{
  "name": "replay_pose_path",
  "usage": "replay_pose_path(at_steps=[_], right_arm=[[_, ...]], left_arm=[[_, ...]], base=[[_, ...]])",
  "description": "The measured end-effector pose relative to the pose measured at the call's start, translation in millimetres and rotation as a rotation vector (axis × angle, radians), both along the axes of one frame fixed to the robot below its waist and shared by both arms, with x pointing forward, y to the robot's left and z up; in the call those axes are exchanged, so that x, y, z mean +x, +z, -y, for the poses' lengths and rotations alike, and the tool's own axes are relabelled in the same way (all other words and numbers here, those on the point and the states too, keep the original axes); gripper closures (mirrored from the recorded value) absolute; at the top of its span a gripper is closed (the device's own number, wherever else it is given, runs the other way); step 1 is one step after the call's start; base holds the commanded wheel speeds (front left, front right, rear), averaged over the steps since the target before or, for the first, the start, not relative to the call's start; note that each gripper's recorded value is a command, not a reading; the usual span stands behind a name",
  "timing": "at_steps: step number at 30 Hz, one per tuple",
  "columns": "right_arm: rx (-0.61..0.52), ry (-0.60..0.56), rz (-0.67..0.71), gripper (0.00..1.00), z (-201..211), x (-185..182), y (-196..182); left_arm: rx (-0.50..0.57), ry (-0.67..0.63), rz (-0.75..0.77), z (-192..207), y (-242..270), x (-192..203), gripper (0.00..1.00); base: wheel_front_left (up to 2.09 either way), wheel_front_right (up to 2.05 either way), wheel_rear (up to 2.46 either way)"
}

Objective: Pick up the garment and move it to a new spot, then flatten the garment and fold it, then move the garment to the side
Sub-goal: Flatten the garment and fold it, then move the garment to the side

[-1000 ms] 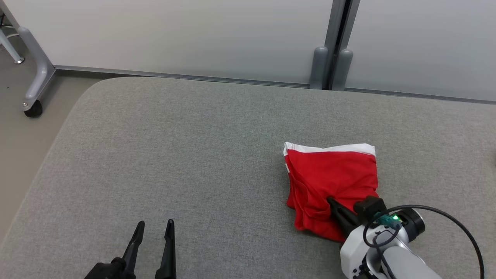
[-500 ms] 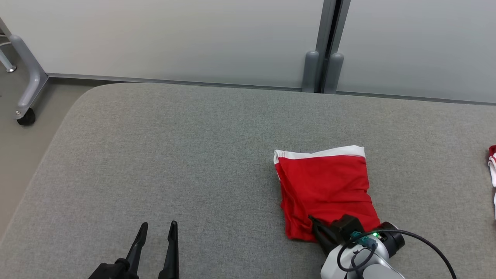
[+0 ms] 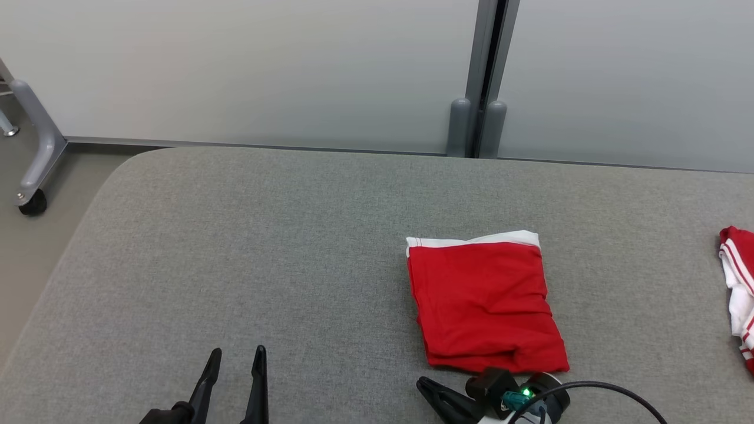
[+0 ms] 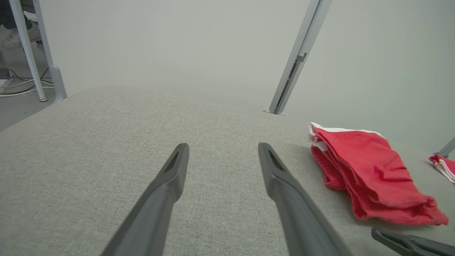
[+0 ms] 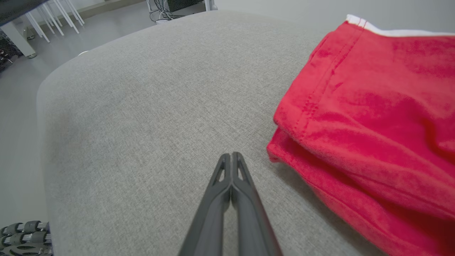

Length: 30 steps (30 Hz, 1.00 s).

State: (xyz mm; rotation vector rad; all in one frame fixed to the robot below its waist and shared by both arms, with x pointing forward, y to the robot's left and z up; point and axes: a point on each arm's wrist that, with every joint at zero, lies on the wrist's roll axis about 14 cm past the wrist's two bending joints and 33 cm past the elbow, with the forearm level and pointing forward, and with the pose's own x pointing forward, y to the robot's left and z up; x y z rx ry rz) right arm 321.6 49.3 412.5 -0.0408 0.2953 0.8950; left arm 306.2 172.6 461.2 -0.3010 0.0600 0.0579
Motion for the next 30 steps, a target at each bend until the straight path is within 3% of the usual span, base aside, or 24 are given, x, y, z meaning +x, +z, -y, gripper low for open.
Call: replay_pose_path(at_steps=[4, 8, 9, 11, 13, 16, 17, 23, 30], right_arm=[[0.065, -0.046, 0.025, 1.00, 4, 3, 18], [0.139, -0.170, 0.104, 1.00, 33, 23, 48], [0.149, -0.203, 0.125, 0.90, 44, 27, 54], [0.159, -0.272, 0.168, 0.56, 67, 32, 64], [0.170, -0.347, 0.222, 0.00, 92, 37, 77], [0.167, -0.425, 0.272, 0.00, 120, 42, 88], [0.147, -0.503, 0.315, 0.00, 150, 43, 94], [0.084, -0.674, 0.348, 0.00, 212, 39, 92], [0.058, -0.753, 0.326, 0.00, 236, 35, 82]], left_arm=[[0.001, 0.002, 0.009, -1, 2, -3, 0.00], [0.006, 0.009, 0.034, -4, 10, -2, 0.00], [0.008, 0.012, 0.039, -5, 11, -1, 0.00], [0.011, 0.018, 0.042, -8, 12, -2, 0.00], [0.020, 0.024, 0.044, -11, 12, -3, 0.00], [0.035, 0.029, 0.049, -15, 13, -3, 0.00], [0.042, 0.033, 0.054, -19, 15, -3, 0.00], [0.062, 0.055, 0.045, -29, 12, -9, 0.00], [0.063, 0.056, 0.040, -30, 9, -14, 0.00]], base=[[0.00, 0.00, 0.00], [0.00, 0.00, 0.00], [0.00, 0.00, 0.00], [0.00, 0.00, 0.00], [0.00, 0.00, 0.00], [0.00, 0.00, 0.00], [0.00, 0.00, 0.00], [0.00, 0.00, 0.00], [0.00, 0.00, 0.00]])
